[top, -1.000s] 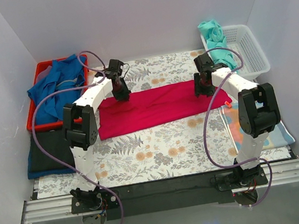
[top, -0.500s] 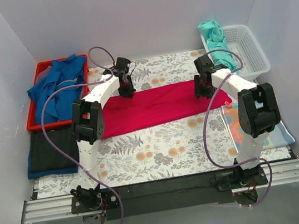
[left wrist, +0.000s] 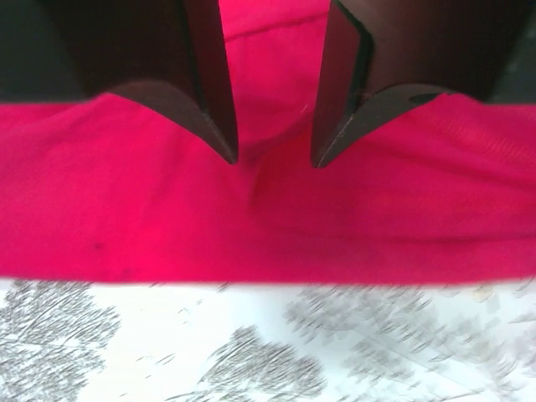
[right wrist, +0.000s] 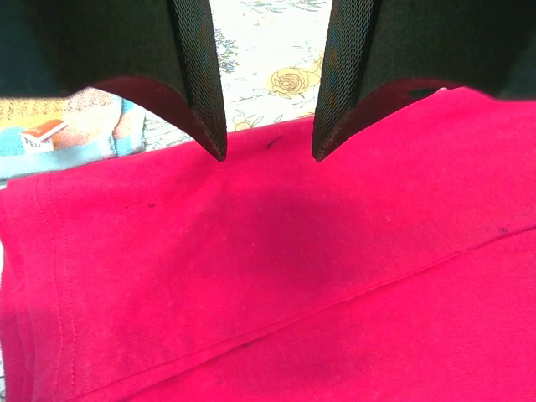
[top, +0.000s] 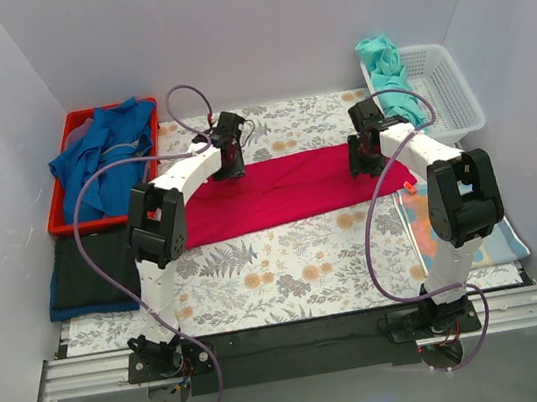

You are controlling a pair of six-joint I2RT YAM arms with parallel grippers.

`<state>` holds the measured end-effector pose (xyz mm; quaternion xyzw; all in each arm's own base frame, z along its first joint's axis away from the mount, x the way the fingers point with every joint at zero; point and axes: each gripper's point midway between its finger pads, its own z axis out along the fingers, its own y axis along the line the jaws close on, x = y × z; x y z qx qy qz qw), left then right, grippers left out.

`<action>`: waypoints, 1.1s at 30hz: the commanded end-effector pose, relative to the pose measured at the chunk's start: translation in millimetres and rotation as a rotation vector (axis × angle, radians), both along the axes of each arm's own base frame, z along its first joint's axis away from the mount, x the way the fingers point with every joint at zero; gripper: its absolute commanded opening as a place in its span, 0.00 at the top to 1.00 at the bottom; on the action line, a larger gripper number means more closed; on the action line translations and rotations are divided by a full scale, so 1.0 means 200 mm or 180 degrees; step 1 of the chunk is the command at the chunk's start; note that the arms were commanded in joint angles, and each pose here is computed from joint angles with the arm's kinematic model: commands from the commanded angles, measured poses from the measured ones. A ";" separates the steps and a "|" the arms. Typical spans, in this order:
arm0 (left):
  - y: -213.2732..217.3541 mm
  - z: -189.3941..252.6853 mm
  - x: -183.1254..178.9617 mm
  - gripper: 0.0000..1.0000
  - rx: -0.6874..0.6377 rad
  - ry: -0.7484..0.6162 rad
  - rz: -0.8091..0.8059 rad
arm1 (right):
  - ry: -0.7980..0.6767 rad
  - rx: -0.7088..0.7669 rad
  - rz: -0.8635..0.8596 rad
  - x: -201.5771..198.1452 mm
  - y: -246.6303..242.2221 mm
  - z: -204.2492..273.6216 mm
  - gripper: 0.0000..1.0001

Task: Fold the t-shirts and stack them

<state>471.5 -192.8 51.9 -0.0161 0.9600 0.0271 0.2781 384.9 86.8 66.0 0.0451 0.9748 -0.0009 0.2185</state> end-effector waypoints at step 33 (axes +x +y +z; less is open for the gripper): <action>0.36 -0.04 -0.21 0.62 -0.0396 0.0133 0.0847 | -0.0037 0.0030 0.0061 0.01 0.02 0.02 0.50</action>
